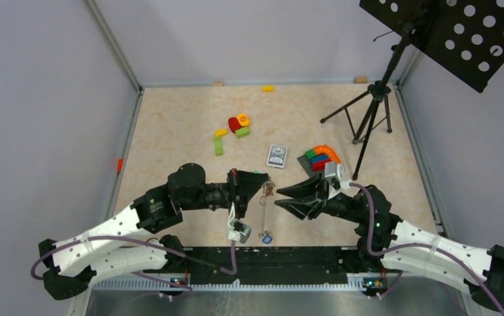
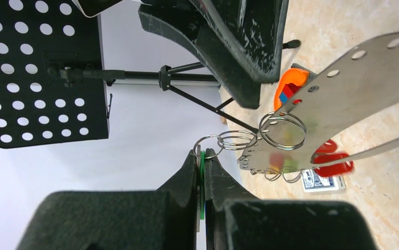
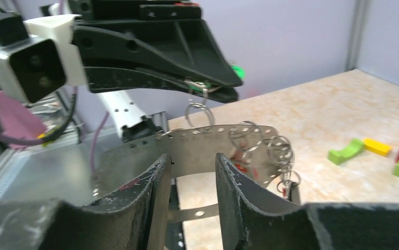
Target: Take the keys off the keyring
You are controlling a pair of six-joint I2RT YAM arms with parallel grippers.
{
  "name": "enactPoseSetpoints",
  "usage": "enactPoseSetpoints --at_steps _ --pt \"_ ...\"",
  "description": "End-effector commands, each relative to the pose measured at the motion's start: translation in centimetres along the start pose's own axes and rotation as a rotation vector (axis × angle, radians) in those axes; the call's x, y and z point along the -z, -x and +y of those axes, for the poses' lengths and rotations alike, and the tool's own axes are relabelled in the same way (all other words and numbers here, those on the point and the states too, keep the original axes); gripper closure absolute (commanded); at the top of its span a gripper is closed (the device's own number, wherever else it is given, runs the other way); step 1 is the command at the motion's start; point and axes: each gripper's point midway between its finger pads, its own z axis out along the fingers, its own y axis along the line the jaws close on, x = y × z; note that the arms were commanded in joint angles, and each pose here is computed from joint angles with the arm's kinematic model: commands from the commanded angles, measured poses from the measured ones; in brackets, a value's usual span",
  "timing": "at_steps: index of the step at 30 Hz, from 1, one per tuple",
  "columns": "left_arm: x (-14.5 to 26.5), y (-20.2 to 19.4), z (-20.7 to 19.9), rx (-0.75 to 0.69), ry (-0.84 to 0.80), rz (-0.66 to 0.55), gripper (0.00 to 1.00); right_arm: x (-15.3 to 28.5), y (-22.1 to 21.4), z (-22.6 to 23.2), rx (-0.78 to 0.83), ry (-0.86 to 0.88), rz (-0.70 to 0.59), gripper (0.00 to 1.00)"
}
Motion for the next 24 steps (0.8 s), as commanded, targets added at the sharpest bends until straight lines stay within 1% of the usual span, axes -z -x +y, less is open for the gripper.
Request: enactPoseSetpoints --at_steps 1,8,17,20,24 --pt "0.6 0.9 2.9 -0.035 0.09 -0.029 1.0 -0.7 2.4 -2.3 0.092 -0.122 -0.062 0.62" --pt "0.6 1.4 2.8 -0.031 0.079 -0.052 1.0 -2.4 3.4 -2.5 0.164 -0.107 -0.051 0.6" --pt "0.7 1.7 2.5 -0.022 0.068 -0.068 1.0 -3.5 3.6 -0.7 0.203 0.019 -0.031 0.59" --pt "0.7 1.7 2.5 -0.021 0.067 -0.068 1.0 -3.7 3.3 -0.1 0.2 0.058 -0.019 0.61" --pt "0.7 1.8 2.5 -0.021 0.066 -0.07 1.0 -3.9 2.9 0.2 0.19 0.08 -0.006 0.66"
